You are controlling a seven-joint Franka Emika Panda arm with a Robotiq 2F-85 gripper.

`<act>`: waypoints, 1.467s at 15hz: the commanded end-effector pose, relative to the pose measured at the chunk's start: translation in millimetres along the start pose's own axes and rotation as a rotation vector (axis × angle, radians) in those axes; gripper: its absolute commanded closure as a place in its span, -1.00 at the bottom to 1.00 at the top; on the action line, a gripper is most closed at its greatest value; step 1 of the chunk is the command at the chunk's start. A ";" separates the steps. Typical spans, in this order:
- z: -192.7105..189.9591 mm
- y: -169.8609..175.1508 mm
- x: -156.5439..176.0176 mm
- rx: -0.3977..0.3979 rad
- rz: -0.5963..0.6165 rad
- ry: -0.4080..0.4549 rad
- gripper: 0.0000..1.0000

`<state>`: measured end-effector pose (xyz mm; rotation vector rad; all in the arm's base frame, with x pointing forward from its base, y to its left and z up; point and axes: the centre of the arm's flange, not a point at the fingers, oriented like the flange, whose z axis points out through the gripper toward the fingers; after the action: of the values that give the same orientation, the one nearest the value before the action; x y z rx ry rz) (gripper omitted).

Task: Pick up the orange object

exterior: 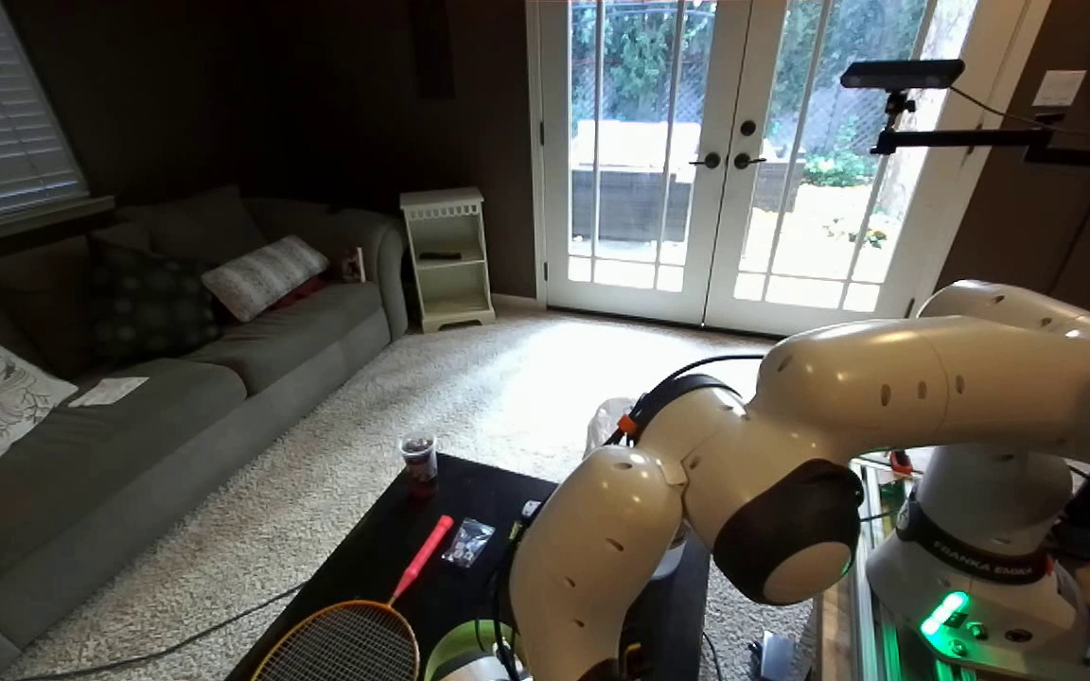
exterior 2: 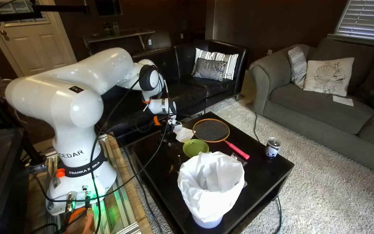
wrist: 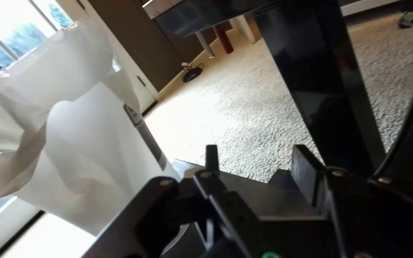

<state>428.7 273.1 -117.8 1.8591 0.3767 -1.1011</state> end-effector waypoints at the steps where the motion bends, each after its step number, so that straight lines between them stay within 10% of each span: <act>1: -42.5 -18.4 59.6 -0.112 0.042 0.046 -0.72; 8: -51.5 -7.0 62.2 -0.106 0.071 0.080 -1.00; 22: 15.3 67.9 106.4 0.201 -0.086 0.325 -1.00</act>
<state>513.5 206.4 -147.0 2.2002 0.4719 -0.8911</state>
